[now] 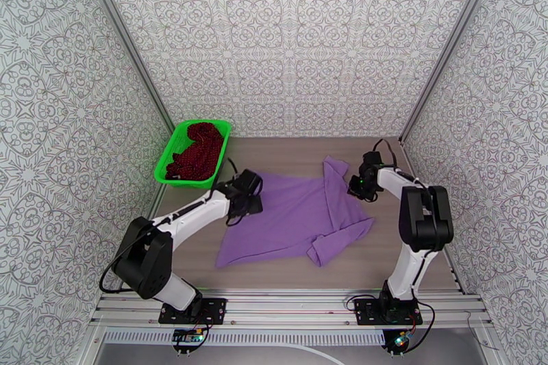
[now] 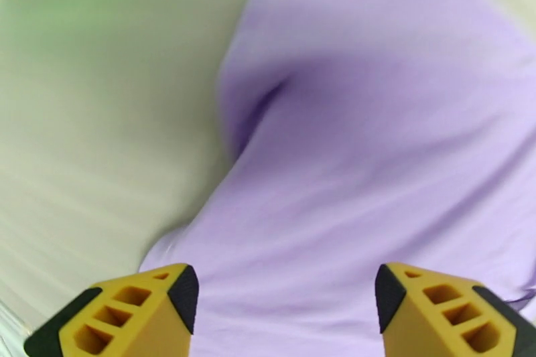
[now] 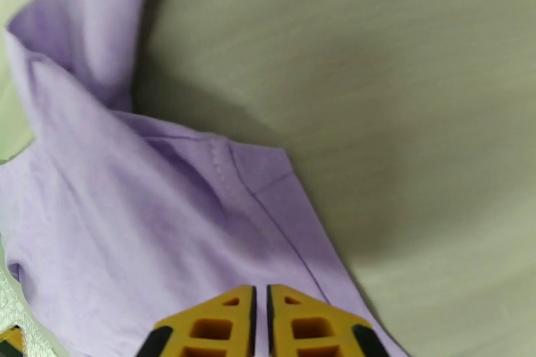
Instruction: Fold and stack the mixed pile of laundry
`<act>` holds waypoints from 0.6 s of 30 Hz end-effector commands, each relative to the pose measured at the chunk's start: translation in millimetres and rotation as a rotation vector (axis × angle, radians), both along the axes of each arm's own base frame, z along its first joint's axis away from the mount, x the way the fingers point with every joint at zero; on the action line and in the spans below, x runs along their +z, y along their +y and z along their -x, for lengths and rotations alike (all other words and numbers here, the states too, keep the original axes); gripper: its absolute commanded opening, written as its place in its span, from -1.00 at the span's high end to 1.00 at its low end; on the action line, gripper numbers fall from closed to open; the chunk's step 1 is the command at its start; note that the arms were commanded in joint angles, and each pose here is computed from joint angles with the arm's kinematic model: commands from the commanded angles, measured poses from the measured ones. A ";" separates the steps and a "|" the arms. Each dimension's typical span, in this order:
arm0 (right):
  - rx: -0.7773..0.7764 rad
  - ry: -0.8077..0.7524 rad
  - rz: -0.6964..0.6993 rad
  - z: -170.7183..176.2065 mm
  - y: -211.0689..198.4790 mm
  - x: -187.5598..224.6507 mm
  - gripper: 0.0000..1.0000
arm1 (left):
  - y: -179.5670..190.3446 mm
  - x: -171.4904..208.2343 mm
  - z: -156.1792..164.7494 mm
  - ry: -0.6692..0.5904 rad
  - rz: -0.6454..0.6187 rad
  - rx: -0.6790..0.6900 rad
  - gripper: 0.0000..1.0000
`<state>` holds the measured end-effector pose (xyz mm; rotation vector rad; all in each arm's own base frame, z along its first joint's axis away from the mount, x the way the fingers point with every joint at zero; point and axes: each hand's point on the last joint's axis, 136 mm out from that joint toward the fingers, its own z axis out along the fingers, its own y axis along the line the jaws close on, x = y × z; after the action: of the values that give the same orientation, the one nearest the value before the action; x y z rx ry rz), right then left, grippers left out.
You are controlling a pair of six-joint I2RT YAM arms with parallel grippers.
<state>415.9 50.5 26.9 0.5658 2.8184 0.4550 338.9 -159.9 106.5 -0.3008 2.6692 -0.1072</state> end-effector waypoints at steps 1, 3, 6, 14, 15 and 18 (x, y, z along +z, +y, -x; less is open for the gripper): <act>-0.003 -0.042 -0.048 -19.8 11.3 5.3 0.80 | -6.5 -12.7 -7.0 0.037 -0.048 -0.072 -0.50; -0.025 -0.027 -0.030 -20.2 7.8 -0.4 0.84 | -15.1 -27.3 -14.7 0.053 -0.021 -0.084 -0.49; -0.077 0.008 0.052 -17.0 -7.6 -8.6 0.90 | -25.1 -60.3 -15.7 0.105 0.003 -0.091 -0.47; -0.206 0.075 0.212 -3.8 -50.8 -20.0 1.00 | -5.6 -143.5 20.1 0.261 -0.016 -0.020 -0.44; -0.218 0.083 0.220 -1.2 -55.2 -22.1 1.00 | 1.6 -150.1 25.9 0.275 -0.024 -0.004 -0.45; -0.257 0.100 0.235 8.7 -71.4 -26.8 1.00 | 21.0 -161.7 40.9 0.304 -0.030 0.039 -0.45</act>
<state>429.4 13.3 19.2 0.7754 2.7594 0.2139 348.0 -176.5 11.5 -0.2652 2.7634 -0.1362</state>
